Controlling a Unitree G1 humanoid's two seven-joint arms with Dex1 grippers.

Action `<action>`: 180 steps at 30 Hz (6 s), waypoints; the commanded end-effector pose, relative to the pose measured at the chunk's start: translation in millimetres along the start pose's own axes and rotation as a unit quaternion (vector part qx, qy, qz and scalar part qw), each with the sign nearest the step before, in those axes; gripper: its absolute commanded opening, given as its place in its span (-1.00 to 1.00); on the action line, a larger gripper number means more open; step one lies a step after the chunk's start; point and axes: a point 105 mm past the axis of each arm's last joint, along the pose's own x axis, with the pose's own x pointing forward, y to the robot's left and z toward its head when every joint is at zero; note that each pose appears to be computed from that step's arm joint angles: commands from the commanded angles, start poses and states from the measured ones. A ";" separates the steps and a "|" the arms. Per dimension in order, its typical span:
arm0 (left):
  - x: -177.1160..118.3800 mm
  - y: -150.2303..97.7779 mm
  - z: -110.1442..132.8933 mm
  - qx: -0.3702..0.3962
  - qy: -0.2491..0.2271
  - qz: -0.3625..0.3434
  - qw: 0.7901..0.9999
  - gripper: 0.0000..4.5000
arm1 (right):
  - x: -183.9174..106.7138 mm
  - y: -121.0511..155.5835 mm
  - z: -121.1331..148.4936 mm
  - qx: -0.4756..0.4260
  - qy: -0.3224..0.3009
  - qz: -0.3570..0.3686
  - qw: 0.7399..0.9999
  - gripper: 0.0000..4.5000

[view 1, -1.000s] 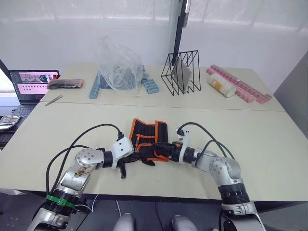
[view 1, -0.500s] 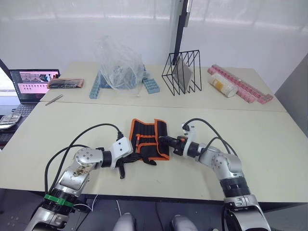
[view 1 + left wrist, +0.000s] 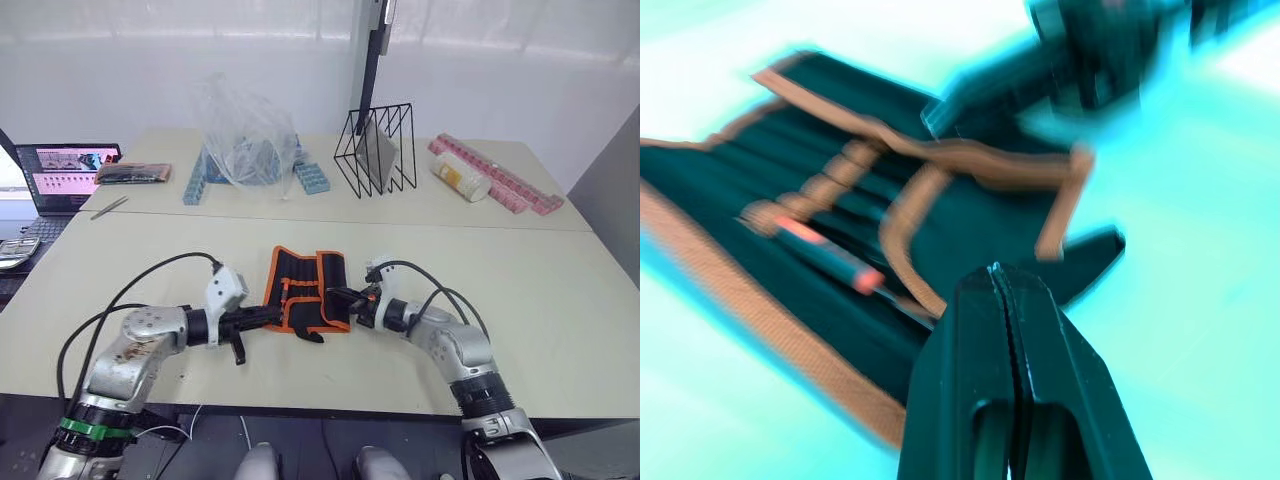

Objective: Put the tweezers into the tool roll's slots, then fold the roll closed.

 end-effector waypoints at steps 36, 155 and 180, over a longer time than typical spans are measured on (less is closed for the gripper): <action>9.6 9.0 -28.4 -0.249 -0.015 0.108 0.962 -0.99 | -8.4 -15.3 -33.6 -0.024 0.065 -0.046 0.997 -1.00; 99.3 -24.0 11.7 0.000 0.057 -0.083 0.995 0.41 | -4.1 -34.3 -0.1 -0.030 0.034 -0.064 0.997 -1.00; 117.6 -27.8 -26.0 0.080 0.091 -0.147 0.982 -0.99 | -8.3 -28.6 -7.4 -0.039 0.051 -0.056 0.996 -1.00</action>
